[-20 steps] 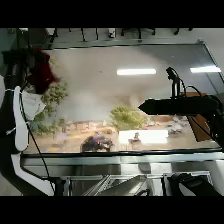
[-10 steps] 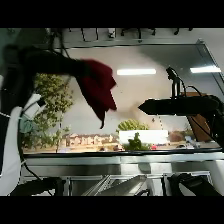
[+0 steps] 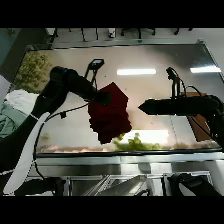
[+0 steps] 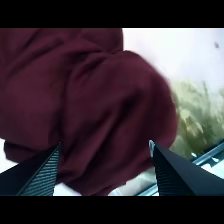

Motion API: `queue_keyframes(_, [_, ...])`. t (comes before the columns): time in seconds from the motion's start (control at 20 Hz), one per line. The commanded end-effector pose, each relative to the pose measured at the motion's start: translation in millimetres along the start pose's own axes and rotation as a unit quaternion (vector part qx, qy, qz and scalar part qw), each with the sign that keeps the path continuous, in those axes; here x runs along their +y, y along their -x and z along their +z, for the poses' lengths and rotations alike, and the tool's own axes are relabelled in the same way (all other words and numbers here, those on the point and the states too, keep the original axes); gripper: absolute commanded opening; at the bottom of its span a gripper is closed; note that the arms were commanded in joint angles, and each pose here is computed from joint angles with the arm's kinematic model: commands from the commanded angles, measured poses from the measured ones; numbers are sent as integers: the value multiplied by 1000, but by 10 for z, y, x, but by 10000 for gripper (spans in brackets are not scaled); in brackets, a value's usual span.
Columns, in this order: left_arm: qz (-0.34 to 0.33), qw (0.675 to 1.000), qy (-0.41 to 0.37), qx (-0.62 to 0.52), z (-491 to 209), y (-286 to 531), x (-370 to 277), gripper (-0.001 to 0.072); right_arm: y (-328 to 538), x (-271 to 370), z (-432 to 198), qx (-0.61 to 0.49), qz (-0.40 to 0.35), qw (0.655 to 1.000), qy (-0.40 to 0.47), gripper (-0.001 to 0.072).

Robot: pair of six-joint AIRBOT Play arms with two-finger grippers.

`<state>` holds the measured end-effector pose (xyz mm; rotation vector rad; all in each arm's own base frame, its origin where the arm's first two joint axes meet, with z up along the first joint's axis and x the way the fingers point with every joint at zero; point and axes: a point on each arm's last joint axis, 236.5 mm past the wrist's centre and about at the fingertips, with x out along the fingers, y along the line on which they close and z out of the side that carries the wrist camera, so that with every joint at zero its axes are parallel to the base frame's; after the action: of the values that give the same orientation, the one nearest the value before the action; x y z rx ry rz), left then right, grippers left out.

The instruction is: Fold the shirts.

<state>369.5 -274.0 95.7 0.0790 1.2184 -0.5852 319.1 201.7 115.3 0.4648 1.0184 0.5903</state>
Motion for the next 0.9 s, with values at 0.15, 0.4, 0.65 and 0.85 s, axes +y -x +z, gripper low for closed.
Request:
queue_keyframes(0.15, [24,995,75,54,-650,629,547,617,-18,-11,-20,6,0,1000,-2,20])
queue_keyframes(0.4, [-89,980,175,24,-1550,-245,166,617,-77,-92,-100,29,-9,1000,8,136])
queue_keyframes(0.65, [-87,956,270,-72,-1774,-954,303,617,-312,-312,-288,87,-24,996,-16,520])
queue_keyframes(0.85, [-71,959,270,-45,-1760,-1260,305,617,-554,-555,-614,158,-34,986,-53,520])
